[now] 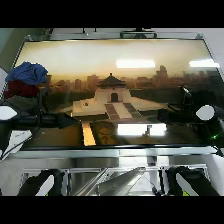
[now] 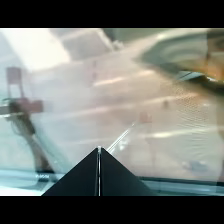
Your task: Fold the shirts.
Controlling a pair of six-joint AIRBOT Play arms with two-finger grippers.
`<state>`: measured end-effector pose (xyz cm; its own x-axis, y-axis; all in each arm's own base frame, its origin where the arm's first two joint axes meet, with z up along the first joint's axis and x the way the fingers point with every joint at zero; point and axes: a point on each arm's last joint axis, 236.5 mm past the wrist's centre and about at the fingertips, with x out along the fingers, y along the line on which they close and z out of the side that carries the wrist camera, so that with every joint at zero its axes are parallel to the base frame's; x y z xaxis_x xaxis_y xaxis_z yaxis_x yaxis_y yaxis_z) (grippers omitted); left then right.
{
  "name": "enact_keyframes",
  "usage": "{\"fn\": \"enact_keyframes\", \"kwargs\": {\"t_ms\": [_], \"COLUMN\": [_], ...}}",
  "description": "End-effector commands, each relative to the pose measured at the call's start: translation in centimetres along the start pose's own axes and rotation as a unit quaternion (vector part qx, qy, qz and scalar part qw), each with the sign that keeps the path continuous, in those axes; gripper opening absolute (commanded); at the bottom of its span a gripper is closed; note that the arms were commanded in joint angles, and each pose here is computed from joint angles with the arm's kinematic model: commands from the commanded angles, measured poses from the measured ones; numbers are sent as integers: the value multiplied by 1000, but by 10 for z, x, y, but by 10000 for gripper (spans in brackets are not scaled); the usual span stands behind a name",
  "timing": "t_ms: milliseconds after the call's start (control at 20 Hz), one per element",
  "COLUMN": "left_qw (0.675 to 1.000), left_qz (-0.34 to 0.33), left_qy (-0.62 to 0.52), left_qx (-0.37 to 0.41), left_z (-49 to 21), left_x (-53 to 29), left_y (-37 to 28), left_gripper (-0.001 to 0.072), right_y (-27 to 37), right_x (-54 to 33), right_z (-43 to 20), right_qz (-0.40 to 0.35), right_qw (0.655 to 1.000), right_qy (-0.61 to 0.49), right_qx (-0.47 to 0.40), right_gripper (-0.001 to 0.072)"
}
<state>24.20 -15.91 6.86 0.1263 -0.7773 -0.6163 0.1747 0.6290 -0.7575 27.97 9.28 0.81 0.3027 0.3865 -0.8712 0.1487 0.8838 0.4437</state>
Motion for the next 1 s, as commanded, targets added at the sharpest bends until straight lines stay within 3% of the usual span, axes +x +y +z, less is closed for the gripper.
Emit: {"fn": "enact_keyframes", "kwargs": {"t_ms": [0, 950], "left_qw": [1000, 998], "left_qz": [4, 15], "left_qy": [-14, -56], "left_qx": [0, 19], "left_z": [-23, -16], "left_x": [3, -8], "left_y": [-2, -12], "left_gripper": [18, 17], "right_y": [6, 6], "right_x": [4, 4], "right_z": [-7, -7], "right_qz": [9, 8], "right_qw": [1000, 1000], "right_qy": [7, 9], "right_qx": [-10, -8], "right_gripper": [22, 22]}}
